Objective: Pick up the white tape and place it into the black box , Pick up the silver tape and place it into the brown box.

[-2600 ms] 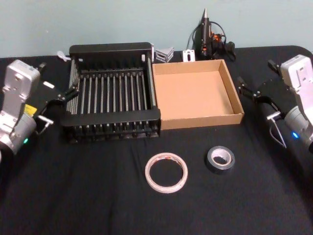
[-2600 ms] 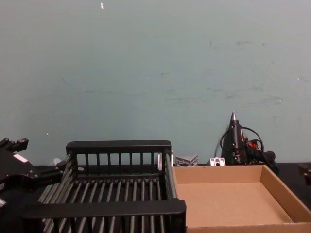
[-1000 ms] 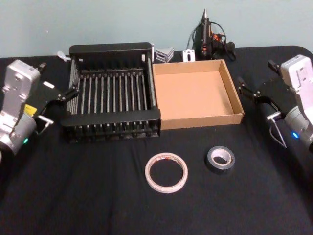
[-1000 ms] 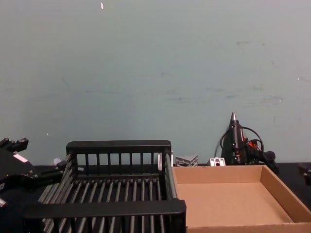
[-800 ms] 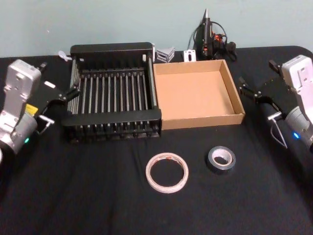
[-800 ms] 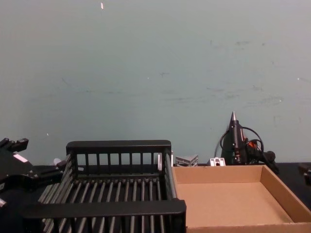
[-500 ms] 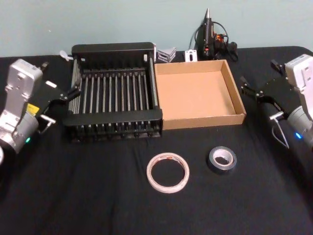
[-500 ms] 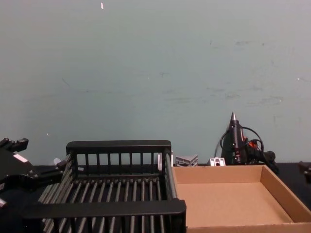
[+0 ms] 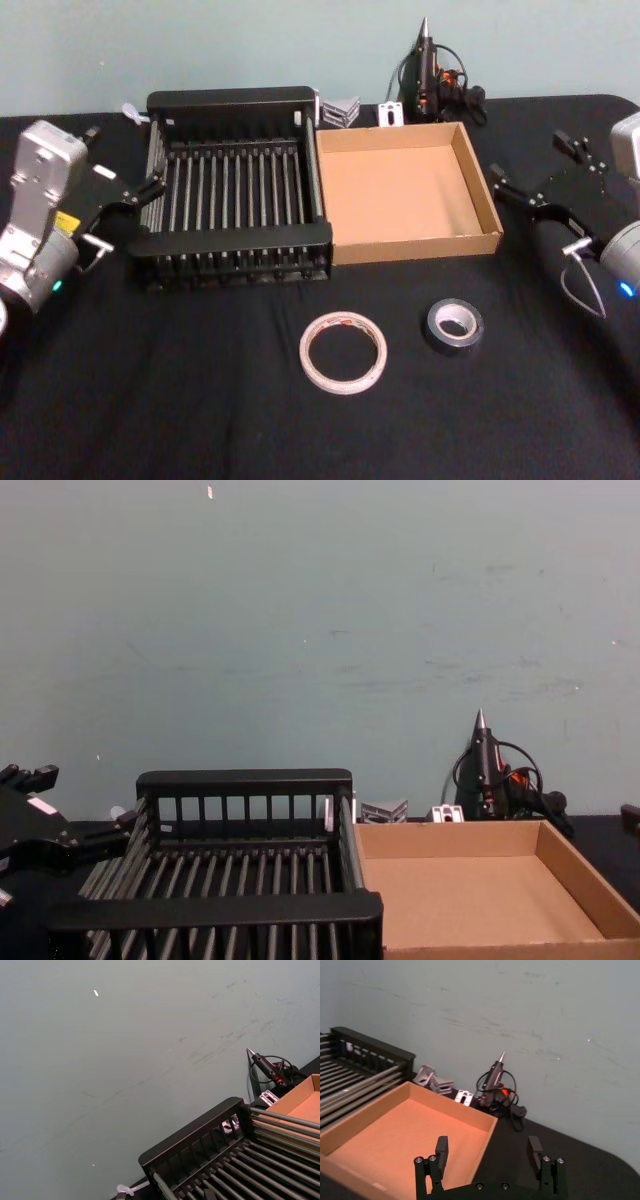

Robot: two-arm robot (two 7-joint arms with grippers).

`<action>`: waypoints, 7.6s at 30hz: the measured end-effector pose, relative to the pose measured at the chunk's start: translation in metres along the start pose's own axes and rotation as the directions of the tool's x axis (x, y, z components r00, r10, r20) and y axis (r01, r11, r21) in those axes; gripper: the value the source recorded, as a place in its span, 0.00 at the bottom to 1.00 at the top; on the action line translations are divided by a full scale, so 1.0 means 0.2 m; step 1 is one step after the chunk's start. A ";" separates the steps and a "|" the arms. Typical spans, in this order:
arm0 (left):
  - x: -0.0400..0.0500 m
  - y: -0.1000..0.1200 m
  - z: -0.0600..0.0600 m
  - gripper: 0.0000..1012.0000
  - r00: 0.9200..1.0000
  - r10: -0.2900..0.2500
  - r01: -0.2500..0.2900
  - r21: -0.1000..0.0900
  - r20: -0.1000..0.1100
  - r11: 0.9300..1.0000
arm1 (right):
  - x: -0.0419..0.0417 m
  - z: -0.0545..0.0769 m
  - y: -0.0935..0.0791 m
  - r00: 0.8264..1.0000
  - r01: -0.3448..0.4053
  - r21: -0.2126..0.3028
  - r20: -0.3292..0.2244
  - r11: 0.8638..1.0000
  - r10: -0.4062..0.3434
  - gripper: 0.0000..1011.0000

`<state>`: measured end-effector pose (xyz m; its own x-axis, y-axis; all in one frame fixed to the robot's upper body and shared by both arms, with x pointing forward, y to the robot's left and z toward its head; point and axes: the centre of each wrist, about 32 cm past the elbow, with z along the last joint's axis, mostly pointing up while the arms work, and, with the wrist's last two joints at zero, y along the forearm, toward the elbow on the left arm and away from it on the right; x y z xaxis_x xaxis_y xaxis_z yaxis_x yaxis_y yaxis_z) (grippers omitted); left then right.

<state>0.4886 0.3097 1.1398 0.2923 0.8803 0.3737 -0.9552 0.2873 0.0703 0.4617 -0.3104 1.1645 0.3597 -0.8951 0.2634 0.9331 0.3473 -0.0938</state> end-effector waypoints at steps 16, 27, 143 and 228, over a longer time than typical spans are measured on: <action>0.000 0.00 0.00 0.99 1.000 0.000 0.000 0.000 0.000 1.000 | -0.105 0.11 -0.25 0.990 -0.129 -0.071 -0.071 0.989 0.124 0.99; 0.000 0.00 0.00 0.99 1.000 0.000 0.000 0.000 0.000 1.000 | -0.157 0.12 -0.39 0.974 -0.214 -0.189 -0.118 0.958 0.194 0.99; 0.000 0.00 0.00 0.99 1.000 0.000 0.000 0.000 0.000 1.000 | -0.195 0.06 -0.22 0.953 -0.286 -0.407 -0.211 0.868 0.215 0.12; 0.000 0.00 0.00 0.99 1.000 0.000 0.000 0.000 0.000 1.000 | -0.130 0.15 0.66 0.982 -0.163 -0.310 -0.137 0.937 0.126 0.12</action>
<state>0.4886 0.3097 1.1398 0.2923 0.8803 0.3737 -0.9552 0.2873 0.0702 0.5755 -0.2327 1.1747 0.4720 -0.8740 0.1152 0.8175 0.3851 -0.4281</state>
